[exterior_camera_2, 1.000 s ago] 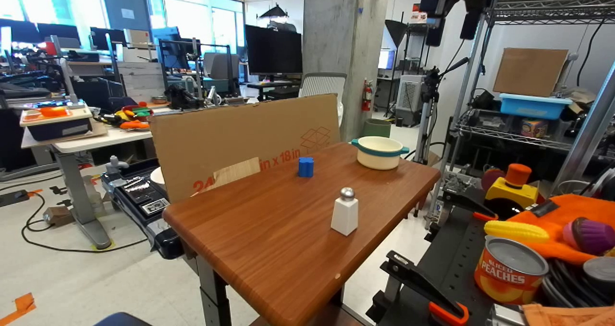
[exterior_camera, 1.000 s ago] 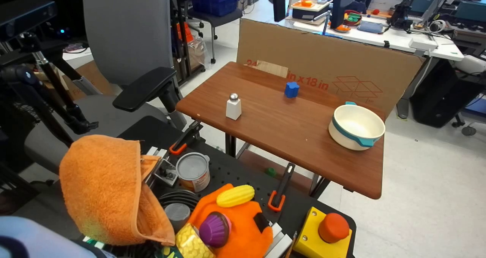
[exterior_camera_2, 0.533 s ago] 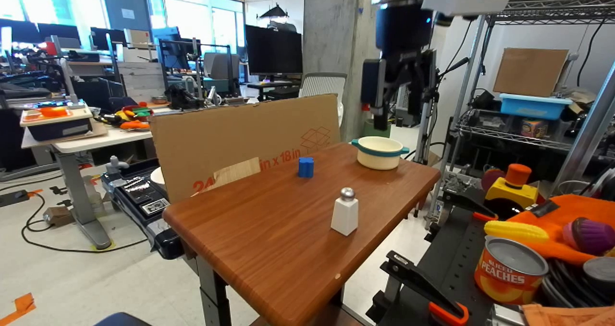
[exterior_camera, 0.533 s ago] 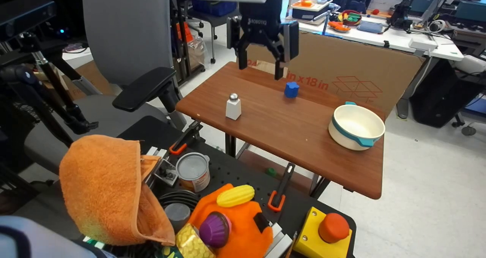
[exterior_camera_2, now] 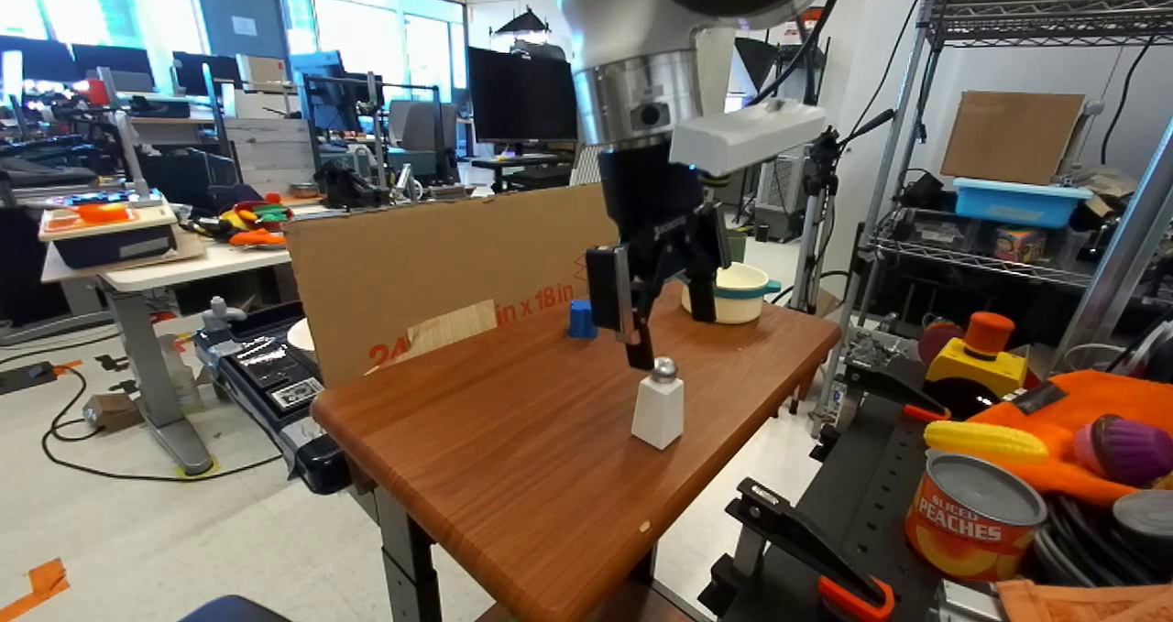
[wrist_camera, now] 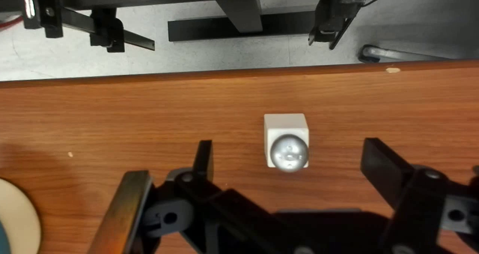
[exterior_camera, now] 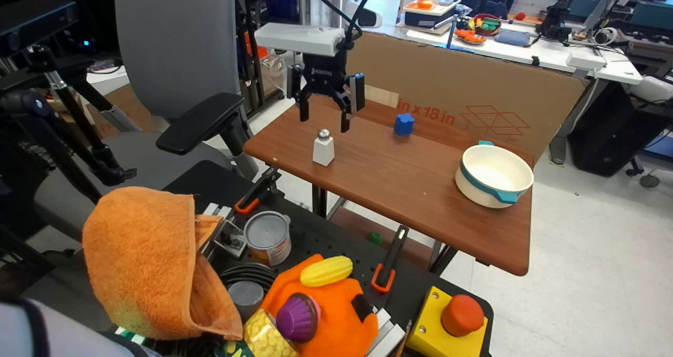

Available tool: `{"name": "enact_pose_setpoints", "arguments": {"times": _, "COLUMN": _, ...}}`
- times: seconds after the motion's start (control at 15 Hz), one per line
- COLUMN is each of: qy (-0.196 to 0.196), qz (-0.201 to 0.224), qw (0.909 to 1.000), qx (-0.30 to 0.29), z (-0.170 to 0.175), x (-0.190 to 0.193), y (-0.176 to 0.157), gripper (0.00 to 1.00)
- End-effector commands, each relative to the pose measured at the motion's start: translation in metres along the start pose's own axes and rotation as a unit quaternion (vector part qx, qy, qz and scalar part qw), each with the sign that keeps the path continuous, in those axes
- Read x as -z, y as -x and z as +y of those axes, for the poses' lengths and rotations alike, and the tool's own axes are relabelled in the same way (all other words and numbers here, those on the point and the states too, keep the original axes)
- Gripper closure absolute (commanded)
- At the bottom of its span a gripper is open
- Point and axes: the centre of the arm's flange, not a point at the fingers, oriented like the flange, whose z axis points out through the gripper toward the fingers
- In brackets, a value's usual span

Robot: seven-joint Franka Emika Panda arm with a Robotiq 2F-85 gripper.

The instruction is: Put the shaker in the dish

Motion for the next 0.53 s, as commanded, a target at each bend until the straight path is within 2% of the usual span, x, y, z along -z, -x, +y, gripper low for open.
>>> {"name": "enact_pose_setpoints", "arguments": {"times": 0.0, "qy": 0.002, "qz": -0.038, "qw": 0.9991, "qx": 0.022, "z": -0.022, "x": -0.019, "y": -0.033, "gripper": 0.0}}
{"name": "enact_pose_setpoints", "arguments": {"times": 0.2, "qy": 0.012, "qz": -0.056, "qw": 0.998, "qx": 0.026, "z": -0.029, "x": -0.033, "y": -0.043, "gripper": 0.0}}
{"name": "enact_pose_setpoints", "arguments": {"times": 0.27, "qy": 0.017, "qz": -0.063, "qw": 0.9975, "qx": 0.027, "z": -0.03, "x": -0.037, "y": -0.047, "gripper": 0.25}}
{"name": "enact_pose_setpoints", "arguments": {"times": 0.33, "qy": 0.019, "qz": -0.068, "qw": 0.9972, "qx": 0.025, "z": -0.03, "x": -0.04, "y": -0.049, "gripper": 0.26}}
{"name": "enact_pose_setpoints", "arguments": {"times": 0.47, "qy": 0.021, "qz": -0.074, "qw": 0.9968, "qx": 0.021, "z": -0.029, "x": -0.04, "y": -0.051, "gripper": 0.42}}
